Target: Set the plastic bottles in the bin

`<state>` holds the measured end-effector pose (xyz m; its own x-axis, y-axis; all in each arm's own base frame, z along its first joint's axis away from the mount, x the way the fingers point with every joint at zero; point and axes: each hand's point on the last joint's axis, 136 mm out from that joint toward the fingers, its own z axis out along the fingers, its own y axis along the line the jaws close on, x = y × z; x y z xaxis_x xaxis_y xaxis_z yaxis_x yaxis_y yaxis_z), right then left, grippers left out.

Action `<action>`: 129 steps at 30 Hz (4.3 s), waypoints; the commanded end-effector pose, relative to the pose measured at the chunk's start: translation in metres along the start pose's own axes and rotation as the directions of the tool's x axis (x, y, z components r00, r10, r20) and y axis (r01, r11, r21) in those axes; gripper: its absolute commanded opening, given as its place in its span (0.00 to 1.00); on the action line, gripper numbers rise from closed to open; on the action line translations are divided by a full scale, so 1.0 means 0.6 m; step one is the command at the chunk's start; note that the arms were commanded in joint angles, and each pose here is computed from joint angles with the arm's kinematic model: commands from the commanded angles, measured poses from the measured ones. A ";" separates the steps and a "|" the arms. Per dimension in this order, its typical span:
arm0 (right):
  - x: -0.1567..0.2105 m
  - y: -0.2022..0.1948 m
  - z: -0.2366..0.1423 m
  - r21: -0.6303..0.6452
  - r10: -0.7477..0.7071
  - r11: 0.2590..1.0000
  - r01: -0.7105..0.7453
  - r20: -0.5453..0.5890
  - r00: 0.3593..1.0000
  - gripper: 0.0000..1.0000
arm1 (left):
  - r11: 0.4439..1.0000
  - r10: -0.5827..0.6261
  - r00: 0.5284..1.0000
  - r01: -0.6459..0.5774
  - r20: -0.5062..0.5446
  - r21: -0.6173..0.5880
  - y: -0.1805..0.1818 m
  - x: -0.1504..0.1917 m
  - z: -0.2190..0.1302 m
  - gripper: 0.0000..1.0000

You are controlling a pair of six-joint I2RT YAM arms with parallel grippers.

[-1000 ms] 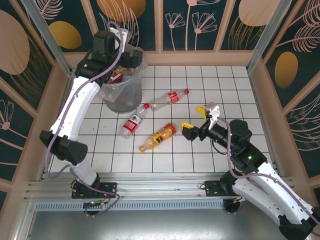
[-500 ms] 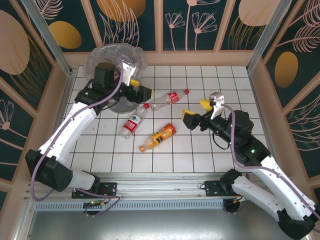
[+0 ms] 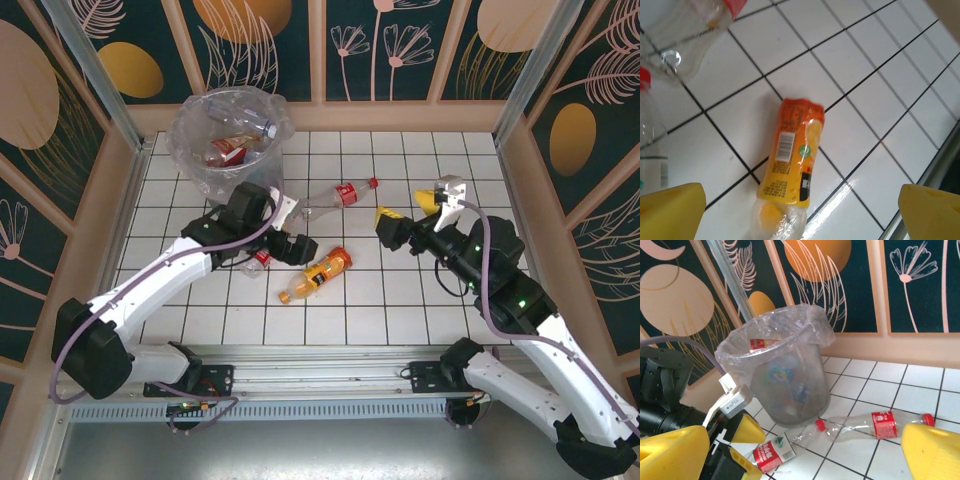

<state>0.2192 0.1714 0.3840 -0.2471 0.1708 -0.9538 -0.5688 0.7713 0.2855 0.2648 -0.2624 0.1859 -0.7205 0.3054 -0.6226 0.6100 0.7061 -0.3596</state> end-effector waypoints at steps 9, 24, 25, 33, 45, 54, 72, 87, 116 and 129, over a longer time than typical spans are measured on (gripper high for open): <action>0.049 0.054 0.001 -0.199 -0.027 0.980 -0.001 -0.140 0.990 0.99 | 0.983 0.062 0.940 -0.116 -0.337 -0.141 0.028 0.149 0.101 0.98; 0.082 0.062 0.007 -0.243 -0.029 0.970 -0.022 -0.207 0.978 0.99 | 0.971 0.100 0.868 -0.193 -0.487 -0.144 0.042 0.209 0.147 0.92; 0.084 0.062 0.008 -0.241 -0.029 0.970 -0.023 -0.210 0.977 0.99 | 0.971 0.103 0.868 -0.193 -0.487 -0.138 0.040 0.210 0.148 0.91; 0.092 0.060 0.013 -0.238 -0.015 0.971 -0.039 -0.222 0.975 0.99 | 0.967 0.113 0.849 -0.214 -0.515 -0.140 0.038 0.231 0.158 0.81; 0.093 0.037 0.013 -0.159 0.069 0.982 -0.100 -0.191 0.979 0.98 | 0.966 0.104 0.865 -0.205 -0.492 -0.155 0.037 0.221 0.159 0.60; 0.093 0.004 0.025 -0.042 0.215 0.974 -0.223 -0.146 0.966 0.96 | 0.994 0.072 0.943 -0.094 -0.324 -0.053 -0.025 0.147 0.152 0.58; 0.080 0.047 -0.004 -0.216 0.105 0.968 -0.126 -0.108 0.989 0.99 | 0.992 -0.019 1.000 0.018 0.007 0.125 -0.109 -0.012 0.089 0.58; 0.058 0.045 -0.079 -0.233 -0.067 0.968 0.087 0.093 0.993 0.99 | 0.987 -0.079 0.962 0.040 0.260 0.155 -0.112 -0.163 0.002 0.58; 0.069 0.012 -0.076 -0.131 -0.083 0.987 0.094 0.087 0.993 0.99 | 0.803 0.105 0.917 0.149 0.384 -0.576 0.118 -0.357 -0.247 0.59; 0.070 0.010 -0.076 -0.126 -0.081 0.988 0.092 0.085 0.993 0.99 | 0.677 0.066 0.966 0.141 0.250 -0.722 0.234 -0.317 -0.232 0.61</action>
<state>0.1658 0.1562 0.3547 -0.1369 0.1716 -0.9756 -0.6943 0.6859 0.2180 0.4325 -0.1410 0.3676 -0.5403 0.1062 -0.8348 0.0787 0.9940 0.0755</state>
